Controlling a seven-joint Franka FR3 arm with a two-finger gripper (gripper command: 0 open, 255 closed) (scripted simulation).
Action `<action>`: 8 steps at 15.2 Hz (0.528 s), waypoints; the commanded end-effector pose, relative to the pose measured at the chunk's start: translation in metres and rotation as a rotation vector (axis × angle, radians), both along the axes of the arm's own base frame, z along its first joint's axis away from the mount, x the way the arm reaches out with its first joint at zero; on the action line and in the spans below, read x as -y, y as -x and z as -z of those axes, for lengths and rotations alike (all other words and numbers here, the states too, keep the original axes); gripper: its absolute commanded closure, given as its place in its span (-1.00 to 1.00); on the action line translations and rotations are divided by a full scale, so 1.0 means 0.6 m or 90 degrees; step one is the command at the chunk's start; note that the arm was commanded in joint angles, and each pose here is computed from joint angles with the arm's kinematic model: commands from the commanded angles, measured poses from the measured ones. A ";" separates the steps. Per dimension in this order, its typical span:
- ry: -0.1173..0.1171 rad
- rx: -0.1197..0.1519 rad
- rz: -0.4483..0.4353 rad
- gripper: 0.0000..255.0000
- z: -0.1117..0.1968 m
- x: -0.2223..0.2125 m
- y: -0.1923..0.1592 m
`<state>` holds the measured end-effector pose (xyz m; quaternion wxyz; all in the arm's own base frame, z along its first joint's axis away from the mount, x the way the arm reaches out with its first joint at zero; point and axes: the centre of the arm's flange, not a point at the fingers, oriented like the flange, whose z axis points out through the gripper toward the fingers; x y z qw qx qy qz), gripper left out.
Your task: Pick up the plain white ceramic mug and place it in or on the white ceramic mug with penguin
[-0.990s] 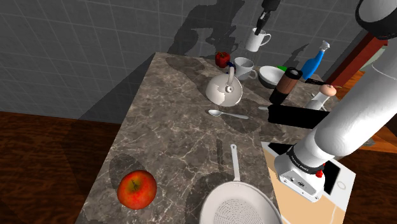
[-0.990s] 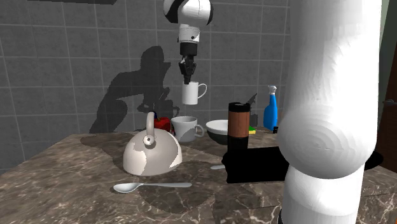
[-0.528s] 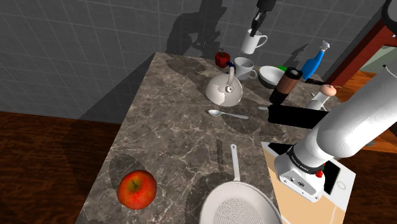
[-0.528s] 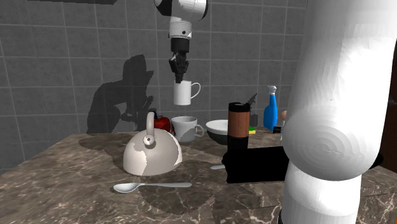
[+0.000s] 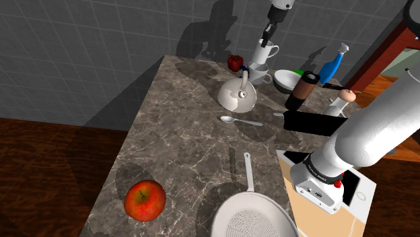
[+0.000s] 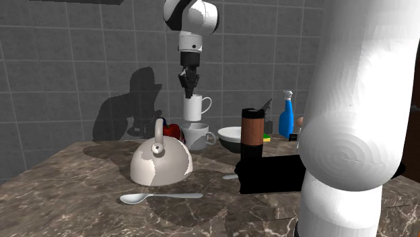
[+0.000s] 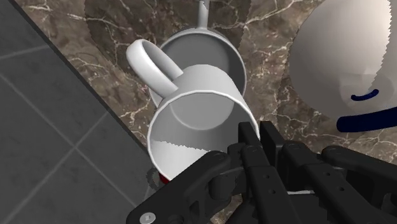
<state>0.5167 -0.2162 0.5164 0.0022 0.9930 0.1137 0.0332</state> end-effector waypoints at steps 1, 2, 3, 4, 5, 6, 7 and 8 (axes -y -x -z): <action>0.000 0.000 0.000 1.00 0.017 0.002 0.000; 0.000 0.000 0.000 1.00 0.026 0.002 0.000; 0.000 0.000 0.000 1.00 0.035 0.002 0.000; 0.000 0.000 0.000 1.00 0.043 0.002 0.000; 0.000 0.000 0.000 1.00 0.052 0.002 0.000; 0.000 0.000 0.000 1.00 0.061 0.002 0.000; 0.000 0.000 0.000 1.00 0.070 0.002 0.000; 0.000 0.000 0.000 1.00 0.079 0.002 0.000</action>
